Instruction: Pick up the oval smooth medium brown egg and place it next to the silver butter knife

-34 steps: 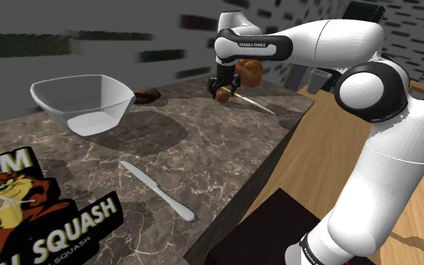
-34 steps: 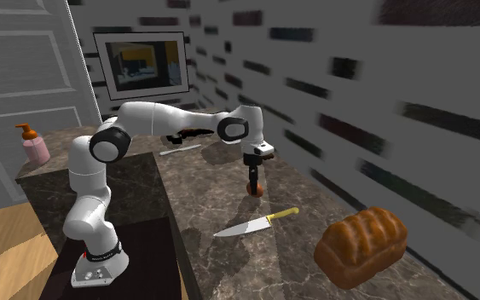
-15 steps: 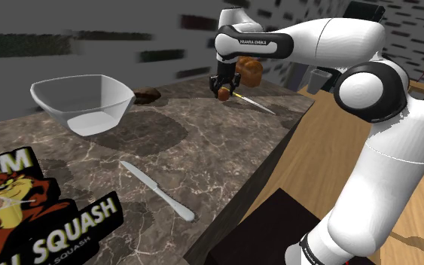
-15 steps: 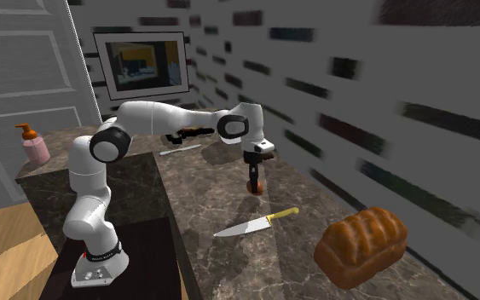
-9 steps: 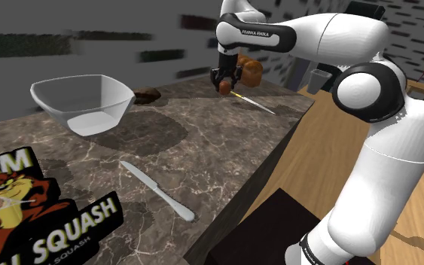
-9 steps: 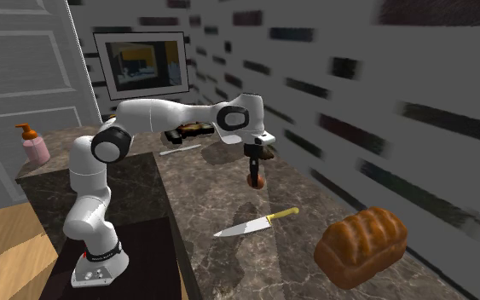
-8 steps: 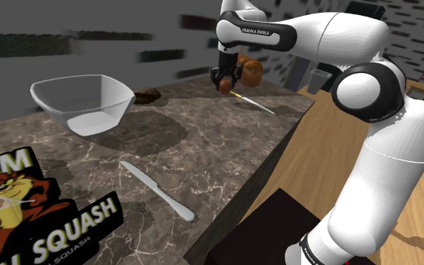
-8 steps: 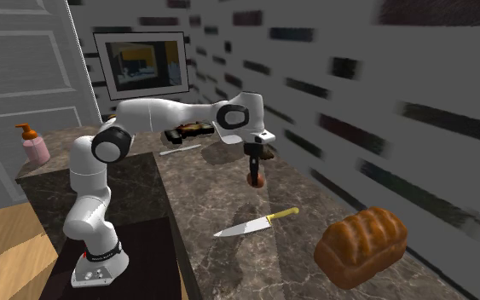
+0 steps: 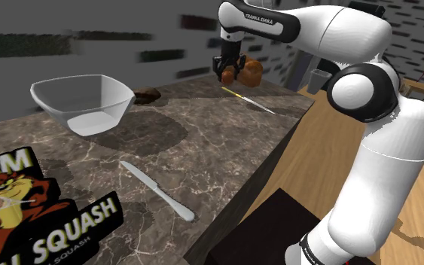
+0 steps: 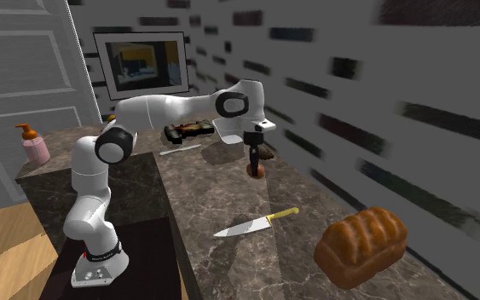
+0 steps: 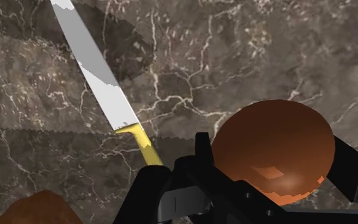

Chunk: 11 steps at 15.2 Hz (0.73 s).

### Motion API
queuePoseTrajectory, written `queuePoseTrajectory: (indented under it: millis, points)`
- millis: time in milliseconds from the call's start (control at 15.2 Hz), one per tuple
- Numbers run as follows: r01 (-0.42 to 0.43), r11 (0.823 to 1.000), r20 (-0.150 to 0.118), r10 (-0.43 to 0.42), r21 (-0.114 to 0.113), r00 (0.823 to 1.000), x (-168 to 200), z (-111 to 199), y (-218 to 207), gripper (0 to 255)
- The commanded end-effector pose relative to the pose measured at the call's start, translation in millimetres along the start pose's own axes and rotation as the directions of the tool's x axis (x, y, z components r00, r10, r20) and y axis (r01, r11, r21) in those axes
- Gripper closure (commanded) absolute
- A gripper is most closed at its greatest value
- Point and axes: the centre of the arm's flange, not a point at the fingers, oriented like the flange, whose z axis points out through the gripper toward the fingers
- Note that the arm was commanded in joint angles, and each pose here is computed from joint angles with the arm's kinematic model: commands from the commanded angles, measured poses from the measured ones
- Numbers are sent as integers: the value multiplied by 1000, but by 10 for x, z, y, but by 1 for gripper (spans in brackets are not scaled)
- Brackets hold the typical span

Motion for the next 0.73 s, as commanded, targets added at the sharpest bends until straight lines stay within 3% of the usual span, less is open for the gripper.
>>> queuePoseTrajectory:
  millis: [0,396,660]
  points:
    - [0,1000,0,0,0,1000,5,-97,29,255]
    - [0,1000,0,0,0,1000,26,-398,86,255]
    - [0,1000,0,0,0,1000,-409,-484,-200,255]
